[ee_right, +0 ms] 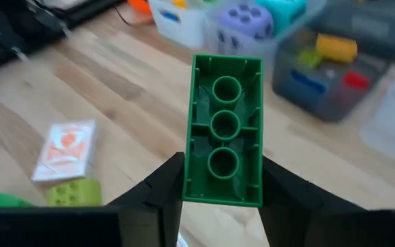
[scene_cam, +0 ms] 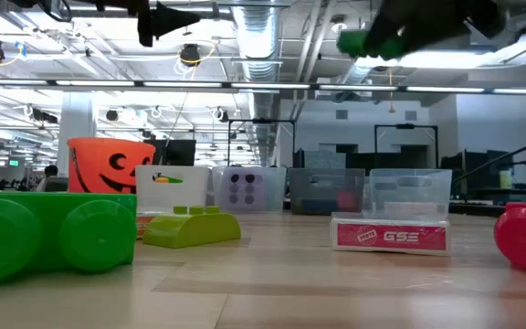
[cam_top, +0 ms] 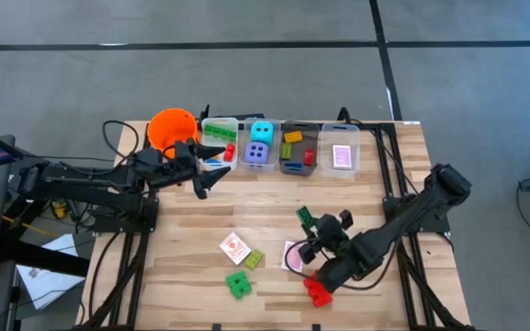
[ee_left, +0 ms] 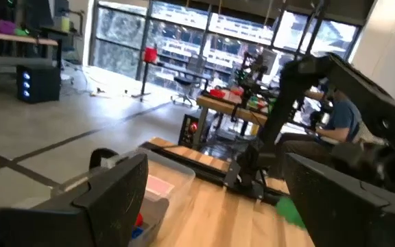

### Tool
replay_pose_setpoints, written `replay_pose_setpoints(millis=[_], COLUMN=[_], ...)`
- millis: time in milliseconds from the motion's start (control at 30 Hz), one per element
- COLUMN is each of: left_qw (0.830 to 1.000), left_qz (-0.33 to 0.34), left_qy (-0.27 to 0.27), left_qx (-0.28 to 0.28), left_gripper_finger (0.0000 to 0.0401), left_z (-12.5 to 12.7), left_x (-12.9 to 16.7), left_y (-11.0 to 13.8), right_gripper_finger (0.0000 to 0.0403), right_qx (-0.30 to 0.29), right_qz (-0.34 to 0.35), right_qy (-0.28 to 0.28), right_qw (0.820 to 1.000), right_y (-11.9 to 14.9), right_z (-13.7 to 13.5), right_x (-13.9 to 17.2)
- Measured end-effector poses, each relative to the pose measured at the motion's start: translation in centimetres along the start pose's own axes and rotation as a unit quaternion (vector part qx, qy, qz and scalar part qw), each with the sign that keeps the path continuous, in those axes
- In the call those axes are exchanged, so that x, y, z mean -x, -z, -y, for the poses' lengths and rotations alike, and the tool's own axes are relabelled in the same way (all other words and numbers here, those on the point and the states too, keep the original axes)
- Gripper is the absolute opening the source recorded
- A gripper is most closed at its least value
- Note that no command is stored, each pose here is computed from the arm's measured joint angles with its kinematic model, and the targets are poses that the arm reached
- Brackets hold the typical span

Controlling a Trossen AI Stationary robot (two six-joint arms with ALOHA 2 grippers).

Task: Pick & Place Toys
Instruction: Put the right green game piece into the black bin

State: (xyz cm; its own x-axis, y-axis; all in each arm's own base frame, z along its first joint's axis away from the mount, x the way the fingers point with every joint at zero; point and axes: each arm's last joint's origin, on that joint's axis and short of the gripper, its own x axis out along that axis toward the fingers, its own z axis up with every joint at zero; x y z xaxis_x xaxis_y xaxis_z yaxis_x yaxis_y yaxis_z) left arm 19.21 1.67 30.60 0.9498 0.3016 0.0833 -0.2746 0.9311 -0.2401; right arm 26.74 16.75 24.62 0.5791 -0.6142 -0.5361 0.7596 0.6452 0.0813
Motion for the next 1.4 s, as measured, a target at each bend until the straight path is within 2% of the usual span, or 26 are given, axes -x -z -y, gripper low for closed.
replay_pose_setpoints(millis=[100,200,333,500,667,767,867,1000,1200,1300,1400], left_qw=[1.000,0.999,0.996,0.985,0.976,0.973,0.971,0.967,0.965,0.963,0.961], left_qz=[-0.012,-0.033,-0.075,-0.143,-0.158,-0.141,-0.124,-0.127,-0.137,-0.147,-0.159], left_qy=[0.001,0.002,0.033,0.087,0.146,0.165,0.177,0.185,0.191,0.191,0.190], left_qx=[0.015,0.025,0.038,0.042,-0.027,-0.078,-0.102,-0.117,-0.117,-0.118,-0.119], left_gripper_finger=[0.0332,0.0332,0.0332,0.0332,0.0332,0.0332,0.0332,0.0332,0.0332,0.0332,0.0332], left_z=[0.0,0.0,0.3,0.6,1.0,1.3,1.7,2.1,2.1,2.1,2.0], left_x=[-0.1,-0.4,-1.5,-2.9,-3.6,-3.8,-4.0,-4.1,-4.4,-4.6,-4.9], left_y=[0.3,0.9,2.3,4.5,5.6,5.7,5.8,6.2,6.7,7.2,7.8], right_gripper_finger=[0.0163,0.0159,0.0137,0.0146,0.0169,0.0156,0.0137,0.0140,0.0173,0.0157,0.0124], right_qx=[0.020,0.053,0.098,0.121,0.116,0.108,0.107,0.103,0.098,0.102,0.105], right_qz=[0.021,0.035,0.064,0.100,0.103,0.099,0.098,0.099,0.091,0.082,0.083], right_qy=[-0.021,-0.046,-0.083,-0.117,-0.131,-0.133,-0.132,-0.125,-0.122,-0.129,-0.134], right_qw=[0.999,0.997,0.990,0.981,0.979,0.980,0.981,0.982,0.983,0.983,0.982], right_y=[-1.0,-1.8,-3.0,-4.5,-5.1,-5.2,-5.3,-5.5,-6.1,-6.4,-6.8], right_z=[-0.3,-1.2,-2.6,-3.8,-4.1,-4.0,-4.0,-3.9,-3.7,-3.6,-3.6], right_x=[0.1,-0.1,-0.4,-0.6,-0.9,-1.1,-1.3,-1.7,-2.6,-3.1,-3.5])
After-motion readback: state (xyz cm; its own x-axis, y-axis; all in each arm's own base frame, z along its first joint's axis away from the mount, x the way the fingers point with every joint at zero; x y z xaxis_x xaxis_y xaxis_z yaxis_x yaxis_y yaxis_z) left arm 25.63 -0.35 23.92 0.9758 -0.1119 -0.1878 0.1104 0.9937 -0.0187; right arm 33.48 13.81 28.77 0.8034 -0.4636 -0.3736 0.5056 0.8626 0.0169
